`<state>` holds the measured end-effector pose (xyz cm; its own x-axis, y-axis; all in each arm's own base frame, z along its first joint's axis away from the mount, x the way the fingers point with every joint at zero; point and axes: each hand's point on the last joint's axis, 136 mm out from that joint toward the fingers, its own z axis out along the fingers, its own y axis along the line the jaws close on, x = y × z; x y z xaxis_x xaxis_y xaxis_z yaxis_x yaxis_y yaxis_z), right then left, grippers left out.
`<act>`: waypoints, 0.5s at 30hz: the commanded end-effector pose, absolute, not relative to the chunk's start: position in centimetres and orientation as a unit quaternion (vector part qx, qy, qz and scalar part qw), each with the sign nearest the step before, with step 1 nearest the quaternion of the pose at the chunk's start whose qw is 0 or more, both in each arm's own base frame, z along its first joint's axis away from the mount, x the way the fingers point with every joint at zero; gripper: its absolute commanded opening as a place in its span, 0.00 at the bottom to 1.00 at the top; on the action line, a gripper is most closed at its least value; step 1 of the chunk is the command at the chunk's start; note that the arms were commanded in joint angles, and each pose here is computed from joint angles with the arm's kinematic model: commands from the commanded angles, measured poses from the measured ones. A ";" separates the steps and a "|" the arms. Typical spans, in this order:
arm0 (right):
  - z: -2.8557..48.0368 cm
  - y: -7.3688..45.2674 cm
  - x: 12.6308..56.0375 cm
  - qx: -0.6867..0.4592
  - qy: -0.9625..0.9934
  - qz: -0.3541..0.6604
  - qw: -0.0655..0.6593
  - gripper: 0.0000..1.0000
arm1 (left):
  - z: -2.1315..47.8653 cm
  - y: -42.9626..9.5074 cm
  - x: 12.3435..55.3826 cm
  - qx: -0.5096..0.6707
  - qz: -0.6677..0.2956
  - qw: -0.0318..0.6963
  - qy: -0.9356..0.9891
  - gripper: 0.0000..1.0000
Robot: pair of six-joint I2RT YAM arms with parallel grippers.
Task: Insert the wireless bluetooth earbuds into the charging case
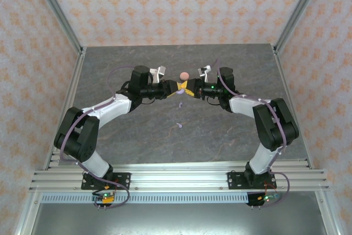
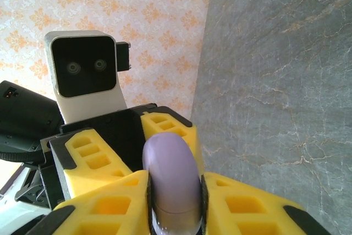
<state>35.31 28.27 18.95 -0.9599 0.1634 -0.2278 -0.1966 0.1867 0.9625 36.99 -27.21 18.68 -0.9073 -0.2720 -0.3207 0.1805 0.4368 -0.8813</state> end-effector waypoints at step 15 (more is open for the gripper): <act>22.0 28.7 35.1 -0.058 0.751 0.635 0.169 0.28 | 19.7 -28.5 36.1 0.005 -0.545 0.212 0.811 0.27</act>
